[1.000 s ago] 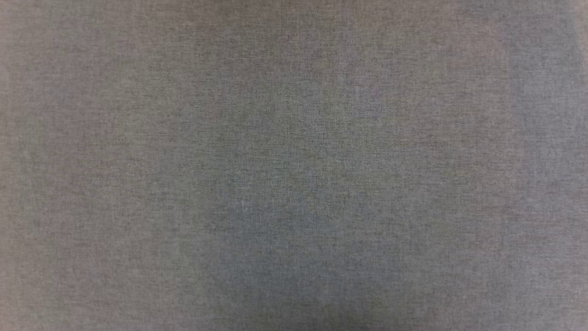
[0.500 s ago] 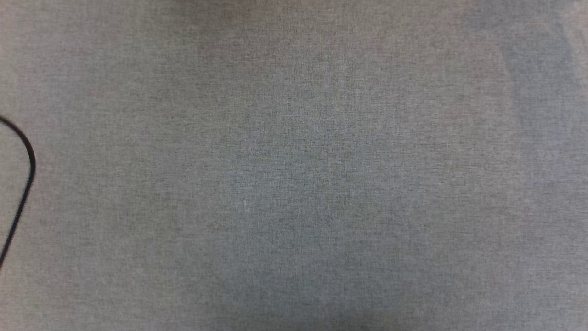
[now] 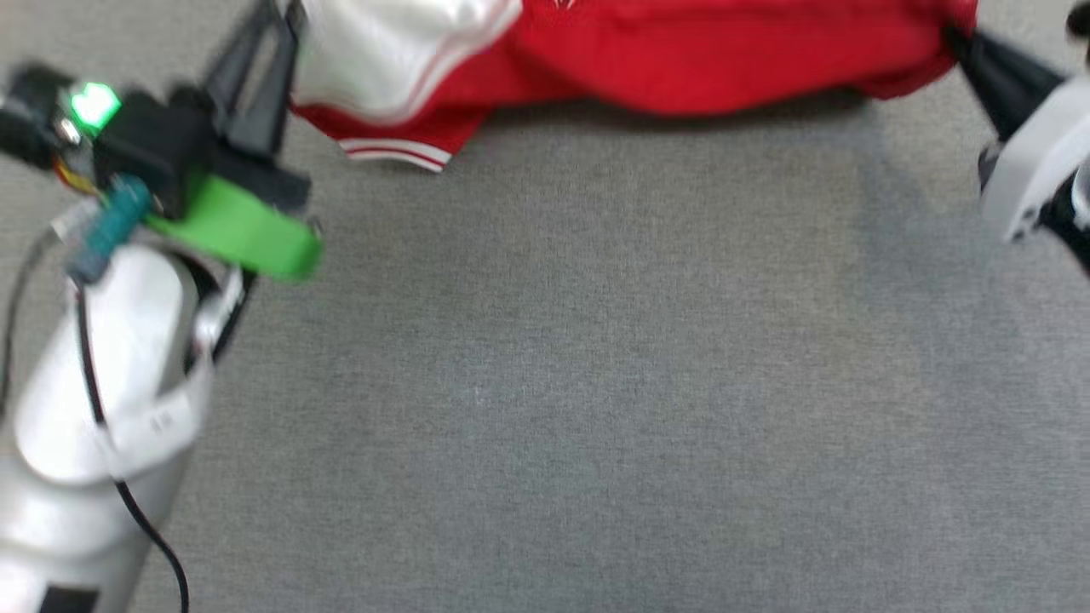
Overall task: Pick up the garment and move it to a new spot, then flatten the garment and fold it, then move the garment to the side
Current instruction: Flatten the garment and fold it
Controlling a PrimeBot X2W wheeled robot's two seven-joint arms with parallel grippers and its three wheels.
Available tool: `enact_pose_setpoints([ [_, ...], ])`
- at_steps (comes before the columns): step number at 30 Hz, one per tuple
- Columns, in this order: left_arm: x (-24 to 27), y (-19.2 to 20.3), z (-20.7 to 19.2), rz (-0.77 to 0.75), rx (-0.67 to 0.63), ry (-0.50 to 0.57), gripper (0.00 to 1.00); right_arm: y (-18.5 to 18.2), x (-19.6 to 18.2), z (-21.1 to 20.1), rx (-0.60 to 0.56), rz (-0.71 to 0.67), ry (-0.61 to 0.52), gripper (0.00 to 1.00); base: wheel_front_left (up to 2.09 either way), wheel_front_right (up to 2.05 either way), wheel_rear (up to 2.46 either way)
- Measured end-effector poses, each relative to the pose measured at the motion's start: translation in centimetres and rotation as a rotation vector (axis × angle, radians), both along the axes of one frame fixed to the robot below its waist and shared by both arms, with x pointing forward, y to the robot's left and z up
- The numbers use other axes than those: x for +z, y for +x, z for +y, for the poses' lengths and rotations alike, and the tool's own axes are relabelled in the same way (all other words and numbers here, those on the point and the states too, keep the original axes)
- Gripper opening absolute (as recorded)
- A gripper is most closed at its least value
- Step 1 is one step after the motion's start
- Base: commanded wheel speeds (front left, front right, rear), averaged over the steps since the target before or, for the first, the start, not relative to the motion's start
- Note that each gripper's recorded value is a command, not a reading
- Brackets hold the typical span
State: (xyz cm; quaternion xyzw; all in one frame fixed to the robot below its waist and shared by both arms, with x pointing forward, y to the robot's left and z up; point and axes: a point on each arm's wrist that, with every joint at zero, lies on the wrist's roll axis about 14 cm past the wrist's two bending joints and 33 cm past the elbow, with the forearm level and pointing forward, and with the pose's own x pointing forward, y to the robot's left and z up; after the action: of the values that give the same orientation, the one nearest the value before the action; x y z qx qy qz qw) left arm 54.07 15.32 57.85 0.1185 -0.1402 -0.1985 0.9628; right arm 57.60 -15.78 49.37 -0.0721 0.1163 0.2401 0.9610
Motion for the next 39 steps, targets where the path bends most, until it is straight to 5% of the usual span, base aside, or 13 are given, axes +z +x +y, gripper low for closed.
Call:
enact_pose_setpoints([
  [26,-14.2,-26.0,-0.8,0.552,0.09,-0.166,0.0,-22.9,-8.1,-5.7,-0.102,0.328,0.01,0.0,0.0,0.0,0.0],
  [39,-16.0,-29.5,-1.1,0.644,0.117,-0.195,0.0,-26.9,-9.3,-6.3,-0.156,0.383,0.036,0.0,0.0,0.0,0.0],
])
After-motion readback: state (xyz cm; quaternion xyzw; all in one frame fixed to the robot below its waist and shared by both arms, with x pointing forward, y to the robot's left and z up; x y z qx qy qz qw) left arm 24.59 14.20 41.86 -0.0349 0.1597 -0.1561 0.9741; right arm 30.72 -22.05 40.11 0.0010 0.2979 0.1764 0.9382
